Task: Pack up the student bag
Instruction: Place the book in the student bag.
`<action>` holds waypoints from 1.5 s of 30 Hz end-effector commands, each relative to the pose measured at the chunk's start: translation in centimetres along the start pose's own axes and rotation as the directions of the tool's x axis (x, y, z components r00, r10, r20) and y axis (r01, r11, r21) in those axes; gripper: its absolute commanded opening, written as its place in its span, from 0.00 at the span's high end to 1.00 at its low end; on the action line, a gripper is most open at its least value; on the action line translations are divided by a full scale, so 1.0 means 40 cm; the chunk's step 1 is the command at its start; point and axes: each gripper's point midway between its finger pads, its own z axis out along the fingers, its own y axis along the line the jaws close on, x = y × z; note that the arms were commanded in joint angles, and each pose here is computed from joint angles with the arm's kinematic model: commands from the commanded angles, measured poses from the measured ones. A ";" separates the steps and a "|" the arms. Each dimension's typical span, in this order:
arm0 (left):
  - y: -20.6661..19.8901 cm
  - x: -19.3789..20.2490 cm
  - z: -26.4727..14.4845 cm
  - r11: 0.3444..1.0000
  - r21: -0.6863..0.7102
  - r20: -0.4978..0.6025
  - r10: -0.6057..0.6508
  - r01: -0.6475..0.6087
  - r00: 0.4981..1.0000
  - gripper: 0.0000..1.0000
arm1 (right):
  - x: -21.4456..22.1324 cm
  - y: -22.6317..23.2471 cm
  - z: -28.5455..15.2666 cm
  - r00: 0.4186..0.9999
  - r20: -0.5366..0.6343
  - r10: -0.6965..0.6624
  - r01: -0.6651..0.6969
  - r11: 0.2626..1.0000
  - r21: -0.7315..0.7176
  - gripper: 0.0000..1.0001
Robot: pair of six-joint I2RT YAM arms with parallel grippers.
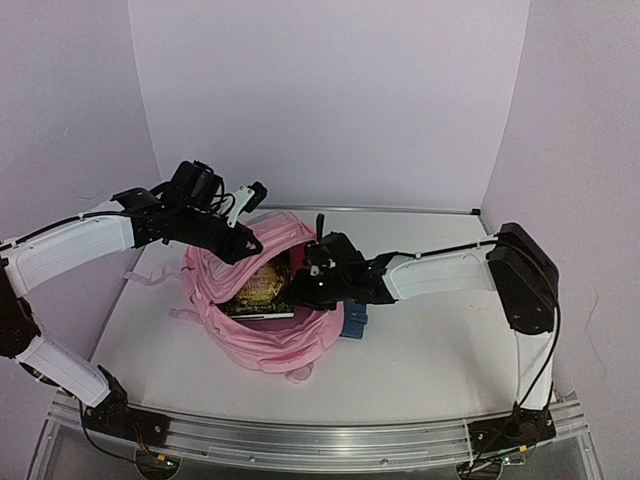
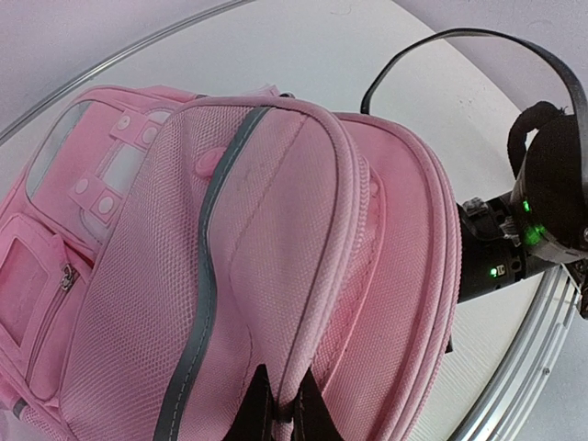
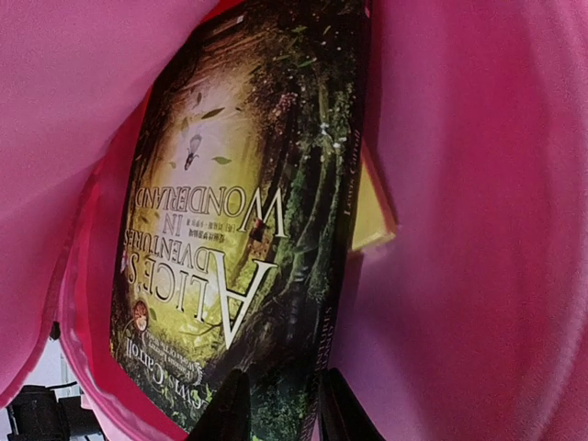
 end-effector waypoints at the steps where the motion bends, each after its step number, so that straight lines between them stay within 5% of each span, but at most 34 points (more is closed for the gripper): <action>1: -0.026 -0.143 -0.054 0.998 0.036 0.217 0.036 -0.044 0.976 1.00 | -0.066 0.078 0.028 0.993 0.101 -0.056 0.062 0.996 -0.063 0.74; 6: -0.025 -0.142 -0.054 0.998 0.034 0.216 0.035 -0.044 0.976 1.00 | -0.072 0.067 0.025 0.988 0.124 -0.089 0.094 0.995 -0.035 0.73; 14: -0.023 -0.143 -0.054 0.999 0.028 0.217 0.037 -0.044 0.975 1.00 | 0.025 0.065 -0.051 0.970 0.104 -0.221 0.221 0.975 0.008 0.48; 21: -0.022 -0.141 -0.051 0.999 0.026 0.214 0.038 -0.044 0.976 1.00 | 0.094 0.091 -0.055 0.955 0.074 -0.286 0.287 0.958 0.003 0.44; 35: -0.020 -0.139 -0.048 0.999 0.022 0.209 0.039 -0.044 0.977 1.00 | 0.052 0.068 0.027 0.949 0.119 -0.291 0.278 0.953 0.121 0.73; 45: -0.024 -0.139 -0.044 0.998 0.036 0.206 0.034 -0.042 0.978 1.00 | -0.030 0.054 0.057 0.932 0.242 -0.269 0.217 0.951 0.220 0.75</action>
